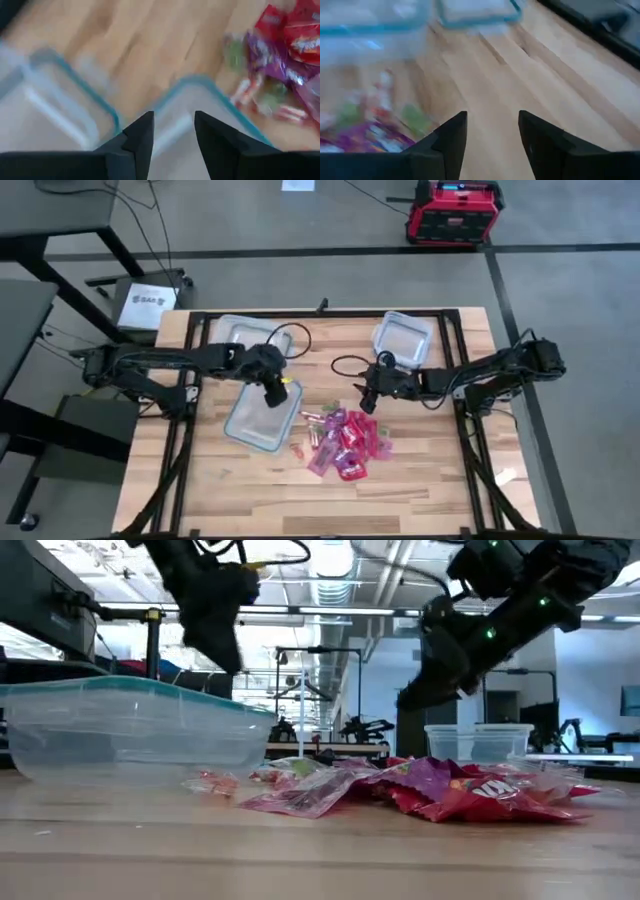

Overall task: Sort candy
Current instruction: Open the bottom left transparent bin

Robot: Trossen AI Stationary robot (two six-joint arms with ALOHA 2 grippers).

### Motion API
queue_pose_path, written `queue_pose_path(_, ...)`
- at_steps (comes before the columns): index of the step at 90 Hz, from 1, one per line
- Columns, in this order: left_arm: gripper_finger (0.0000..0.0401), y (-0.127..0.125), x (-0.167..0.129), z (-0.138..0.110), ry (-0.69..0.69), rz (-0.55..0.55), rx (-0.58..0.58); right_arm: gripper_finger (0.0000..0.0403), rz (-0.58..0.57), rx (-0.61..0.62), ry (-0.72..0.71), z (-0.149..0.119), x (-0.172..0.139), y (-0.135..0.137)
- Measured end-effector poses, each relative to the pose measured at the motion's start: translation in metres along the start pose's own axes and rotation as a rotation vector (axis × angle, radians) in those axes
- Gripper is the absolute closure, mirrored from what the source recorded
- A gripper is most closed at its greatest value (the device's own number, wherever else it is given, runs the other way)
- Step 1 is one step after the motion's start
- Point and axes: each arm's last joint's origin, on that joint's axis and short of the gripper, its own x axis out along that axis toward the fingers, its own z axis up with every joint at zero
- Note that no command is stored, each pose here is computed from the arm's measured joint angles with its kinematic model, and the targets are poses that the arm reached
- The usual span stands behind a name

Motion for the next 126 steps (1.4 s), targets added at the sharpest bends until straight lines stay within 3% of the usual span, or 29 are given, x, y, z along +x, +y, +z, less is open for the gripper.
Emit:
queue_pose_path(12,0.0272,-0.018,-0.001,-0.022,0.127,-0.048,-0.103,0.0237,0.096,0.006,-0.136,0.019,0.01,-0.003)
queue_pose_path(28,0.0272,-0.034,0.008,-0.06,0.205,-0.017,-0.147,0.0237,0.202,0.017,-0.077,0.035,0.051,-0.007)
queue_pose_path(48,0.0272,-0.04,0.024,-0.084,0.184,-0.054,-0.006,0.0237,0.21,-0.076,-0.021,0.06,0.1,-0.001)
queue_pose_path(69,0.0278,-0.038,0.033,-0.07,0.045,-0.13,0.122,0.0237,0.268,-0.162,0.155,0.057,0.135,0.008)
queue_pose_path(98,0.0278,-0.007,0.042,-0.053,-0.009,0.042,0.041,0.0237,0.227,-0.161,0.414,0.059,0.111,-0.01)
queue_pose_path(126,0.0278,0.01,0.045,-0.031,-0.114,0.064,0.008,0.0237,-0.003,-0.149,0.59,0.066,0.068,-0.048)
